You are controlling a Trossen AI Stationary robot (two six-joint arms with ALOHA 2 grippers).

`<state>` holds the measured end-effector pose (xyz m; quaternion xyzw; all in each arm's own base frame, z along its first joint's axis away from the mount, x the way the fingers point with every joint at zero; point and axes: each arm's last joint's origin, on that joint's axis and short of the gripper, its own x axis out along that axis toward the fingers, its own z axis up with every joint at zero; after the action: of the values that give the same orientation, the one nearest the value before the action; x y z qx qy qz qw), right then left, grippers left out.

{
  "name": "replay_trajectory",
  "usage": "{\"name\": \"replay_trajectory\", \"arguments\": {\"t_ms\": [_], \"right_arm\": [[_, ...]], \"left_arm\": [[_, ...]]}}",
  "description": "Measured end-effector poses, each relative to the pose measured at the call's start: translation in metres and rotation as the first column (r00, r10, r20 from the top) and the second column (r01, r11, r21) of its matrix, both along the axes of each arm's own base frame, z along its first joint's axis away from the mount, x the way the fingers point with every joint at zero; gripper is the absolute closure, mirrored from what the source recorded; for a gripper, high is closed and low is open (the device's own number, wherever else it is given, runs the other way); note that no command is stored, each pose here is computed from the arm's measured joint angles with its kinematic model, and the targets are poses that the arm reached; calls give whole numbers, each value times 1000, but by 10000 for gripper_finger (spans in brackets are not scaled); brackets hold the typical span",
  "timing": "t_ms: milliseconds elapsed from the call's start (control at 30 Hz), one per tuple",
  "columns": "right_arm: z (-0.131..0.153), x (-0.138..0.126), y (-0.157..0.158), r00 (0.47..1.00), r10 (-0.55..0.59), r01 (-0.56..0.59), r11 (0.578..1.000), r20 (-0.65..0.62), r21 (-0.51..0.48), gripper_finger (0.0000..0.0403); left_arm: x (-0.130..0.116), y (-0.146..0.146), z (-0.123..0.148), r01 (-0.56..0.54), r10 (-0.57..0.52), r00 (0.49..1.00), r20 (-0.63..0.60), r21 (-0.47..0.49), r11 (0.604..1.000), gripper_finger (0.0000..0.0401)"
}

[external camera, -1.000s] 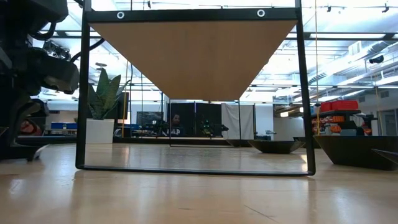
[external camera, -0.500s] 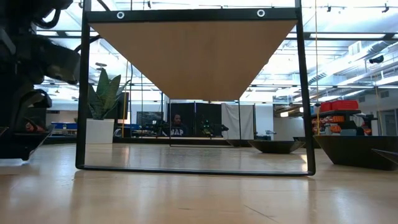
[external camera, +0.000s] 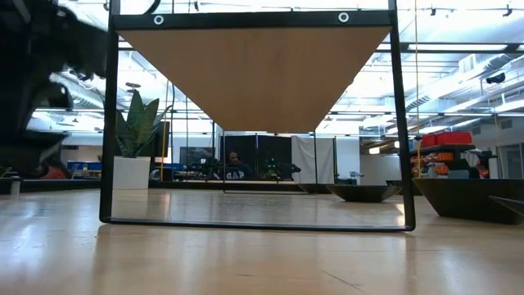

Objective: Pick & Place Mini shaped plates
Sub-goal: Stack the square plate on top of the square plate on the shelf

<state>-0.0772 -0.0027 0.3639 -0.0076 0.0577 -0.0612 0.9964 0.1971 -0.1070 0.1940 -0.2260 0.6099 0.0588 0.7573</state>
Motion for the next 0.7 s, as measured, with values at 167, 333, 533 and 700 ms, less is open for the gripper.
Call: {"name": "replay_trajectory", "arguments": {"t_ms": [167, 333, 533, 700], "right_arm": [[0, 0, 0, 1000, 0, 0, 1000, 0, 0, 369], [0, 0, 0, 1000, 0, 0, 1000, 0, 0, 369], [0, 0, 0, 1000, 0, 0, 1000, 0, 0, 369], [0, 0, 0, 1000, 0, 0, 1000, 0, 0, 369]], "left_arm": [[7, 0, 32, -13, 13, 1000, -3, 10, 1000, 394], [15, 2, 65, -41, 41, 999, 32, 7, 999, 392], [26, 6, 95, -115, 118, 986, 116, -34, 993, 396], [34, 10, 112, -295, 308, 936, 171, -99, 950, 391]]}}
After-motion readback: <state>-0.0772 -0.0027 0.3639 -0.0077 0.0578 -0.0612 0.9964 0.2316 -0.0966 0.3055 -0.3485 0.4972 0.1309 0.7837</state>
